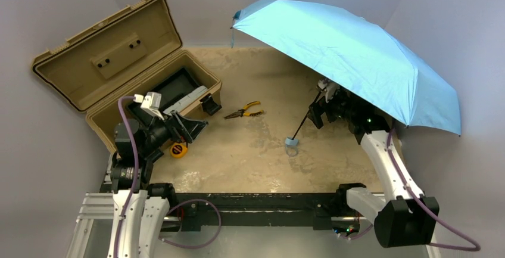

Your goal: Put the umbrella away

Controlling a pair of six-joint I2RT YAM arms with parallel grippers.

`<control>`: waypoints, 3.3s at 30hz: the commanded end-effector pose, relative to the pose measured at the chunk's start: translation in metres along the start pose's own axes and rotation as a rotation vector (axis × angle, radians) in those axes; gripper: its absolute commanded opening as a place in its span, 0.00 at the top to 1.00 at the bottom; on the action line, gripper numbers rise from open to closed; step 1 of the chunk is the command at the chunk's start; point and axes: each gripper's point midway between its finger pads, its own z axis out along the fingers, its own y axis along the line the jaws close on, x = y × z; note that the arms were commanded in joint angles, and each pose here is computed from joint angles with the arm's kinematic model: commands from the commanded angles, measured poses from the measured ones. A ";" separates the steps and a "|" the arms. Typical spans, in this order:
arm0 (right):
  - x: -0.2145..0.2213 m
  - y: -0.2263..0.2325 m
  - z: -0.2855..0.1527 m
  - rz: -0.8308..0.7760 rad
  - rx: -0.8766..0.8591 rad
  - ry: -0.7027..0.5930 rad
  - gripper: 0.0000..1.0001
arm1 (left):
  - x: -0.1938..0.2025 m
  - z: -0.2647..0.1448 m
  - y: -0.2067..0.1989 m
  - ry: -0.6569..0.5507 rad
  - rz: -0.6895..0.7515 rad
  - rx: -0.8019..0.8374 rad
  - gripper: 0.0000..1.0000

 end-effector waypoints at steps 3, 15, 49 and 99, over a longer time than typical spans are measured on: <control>-0.012 -0.014 0.003 0.054 -0.018 -0.024 0.01 | -0.004 -0.001 -0.005 -0.018 -0.005 0.014 0.00; -0.017 -0.039 0.010 0.312 -0.016 -0.159 0.01 | 0.001 -0.005 -0.003 -0.026 -0.002 -0.003 0.00; -0.056 -0.083 0.016 0.588 0.159 -0.483 0.01 | -0.003 -0.013 -0.008 -0.062 -0.030 -0.018 0.00; -0.151 -0.056 -0.007 0.471 -0.134 -0.585 1.00 | 0.051 0.080 -0.033 0.424 0.146 -0.017 0.35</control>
